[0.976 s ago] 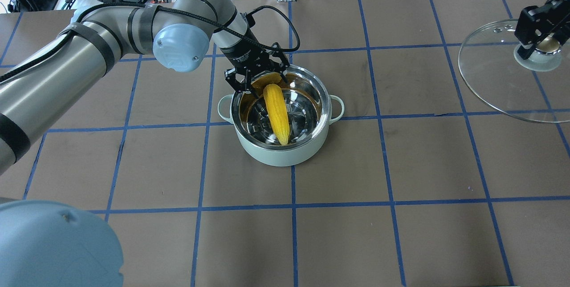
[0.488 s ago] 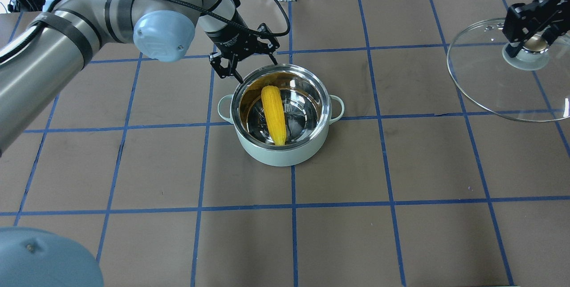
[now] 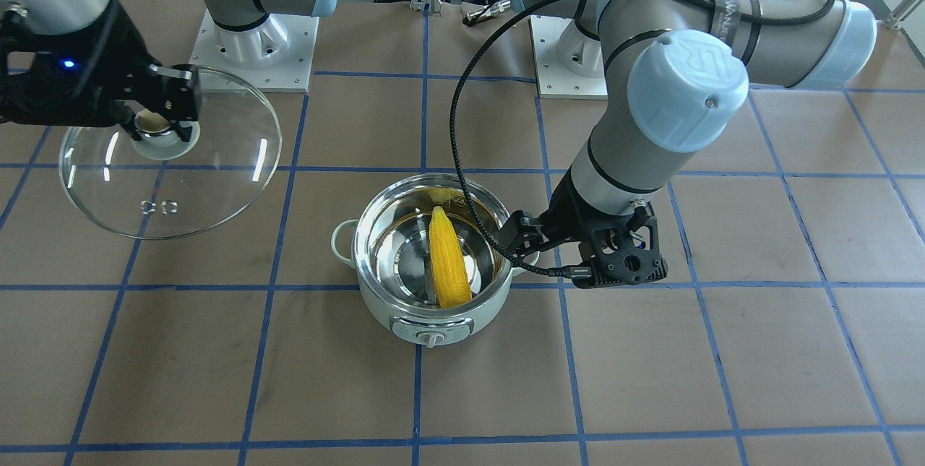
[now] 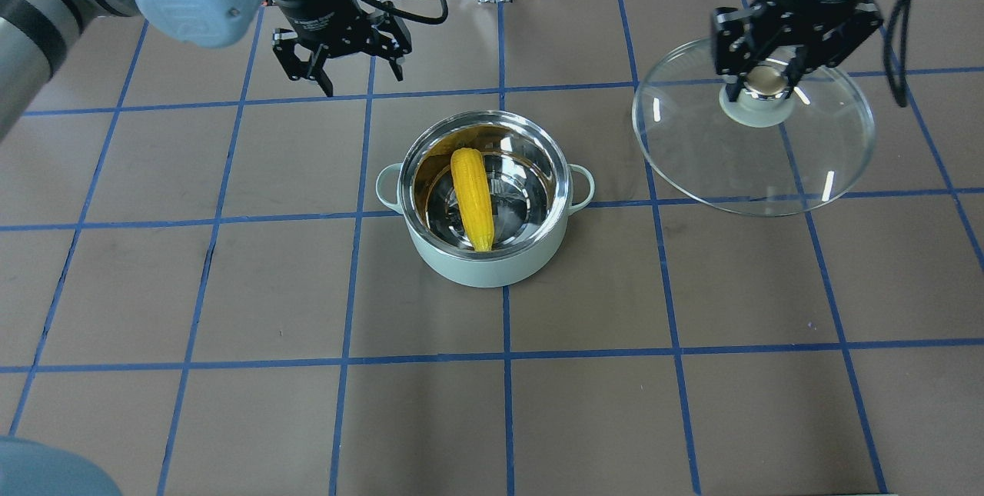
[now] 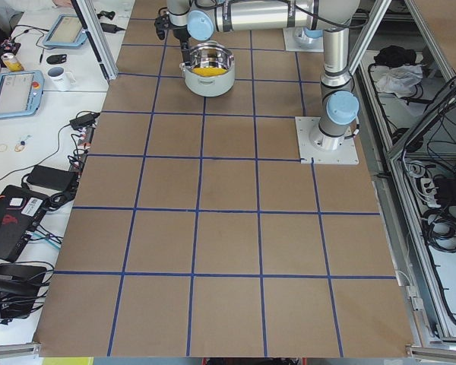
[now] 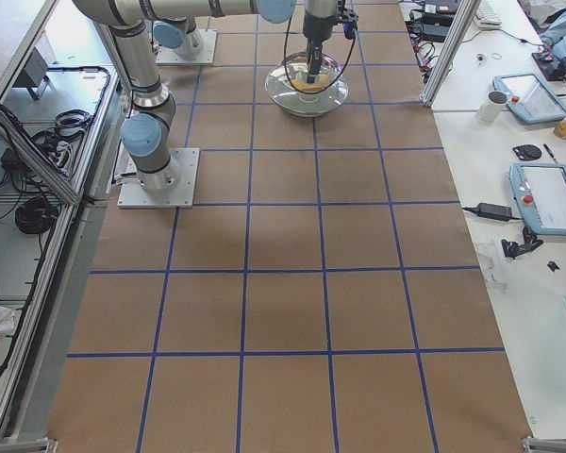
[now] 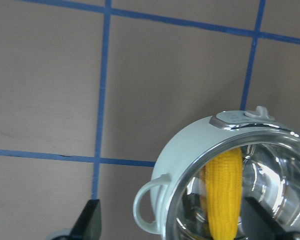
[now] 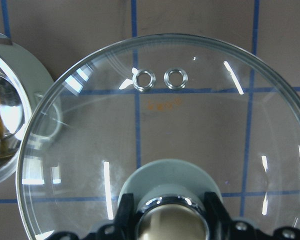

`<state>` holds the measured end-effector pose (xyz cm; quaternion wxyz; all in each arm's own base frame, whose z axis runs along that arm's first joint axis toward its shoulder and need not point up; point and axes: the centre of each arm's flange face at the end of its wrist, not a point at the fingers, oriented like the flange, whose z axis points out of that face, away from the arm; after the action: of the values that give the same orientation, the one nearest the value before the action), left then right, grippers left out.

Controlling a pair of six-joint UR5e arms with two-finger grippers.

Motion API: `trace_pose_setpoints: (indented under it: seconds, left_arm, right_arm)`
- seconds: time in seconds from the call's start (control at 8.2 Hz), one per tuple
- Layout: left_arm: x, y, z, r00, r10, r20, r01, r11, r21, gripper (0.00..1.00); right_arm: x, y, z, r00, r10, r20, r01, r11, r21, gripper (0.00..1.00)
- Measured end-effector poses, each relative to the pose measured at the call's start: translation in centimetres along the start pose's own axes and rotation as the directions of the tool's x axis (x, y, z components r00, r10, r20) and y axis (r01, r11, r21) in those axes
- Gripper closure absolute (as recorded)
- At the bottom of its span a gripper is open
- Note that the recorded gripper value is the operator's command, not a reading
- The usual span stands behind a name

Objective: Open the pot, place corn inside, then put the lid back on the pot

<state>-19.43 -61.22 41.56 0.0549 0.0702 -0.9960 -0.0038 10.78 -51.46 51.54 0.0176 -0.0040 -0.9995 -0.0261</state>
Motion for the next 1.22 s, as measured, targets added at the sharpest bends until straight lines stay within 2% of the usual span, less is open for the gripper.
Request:
trace_pose_setpoints:
  seconds: [0.12, 0.37, 0.61, 0.85, 1.22]
  left_arm:
    - [-1.8, 0.0, -2.1, 0.999, 0.033, 0.039, -0.034, 0.999, 0.015, 0.0]
    - [-5.1, 1.0, -5.3, 0.993, 0.048, 0.109, -0.049, 0.999, 0.009, 0.0]
    - [-6.6, 2.5, -8.2, 0.984, 0.063, 0.164, -0.069, 0.997, 0.03, 0.0]
    - [-6.7, 4.0, -10.5, 0.982, 0.067, 0.175, -0.079, 0.995, 0.064, 0.0]
    - [-6.3, 6.4, -13.1, 0.983, 0.073, 0.168, -0.093, 0.989, 0.114, 0.0]
  right_arm:
    - [-4.1, 0.0, 0.5, 1.0, 0.028, 0.001, -0.028, 0.999, 0.017, 0.93]
    - [-13.1, 0.1, 2.6, 0.999, 0.037, 0.009, -0.037, 0.997, 0.062, 0.93]
    - [-21.0, 0.2, 5.7, 1.0, -0.008, 0.025, 0.006, 0.996, 0.093, 0.93]
    - [-25.4, 0.0, 8.1, 0.997, -0.053, 0.056, 0.046, 0.992, 0.12, 0.93]
    - [-27.0, -0.5, 11.6, 0.995, -0.068, 0.078, 0.059, 0.992, 0.114, 0.93]
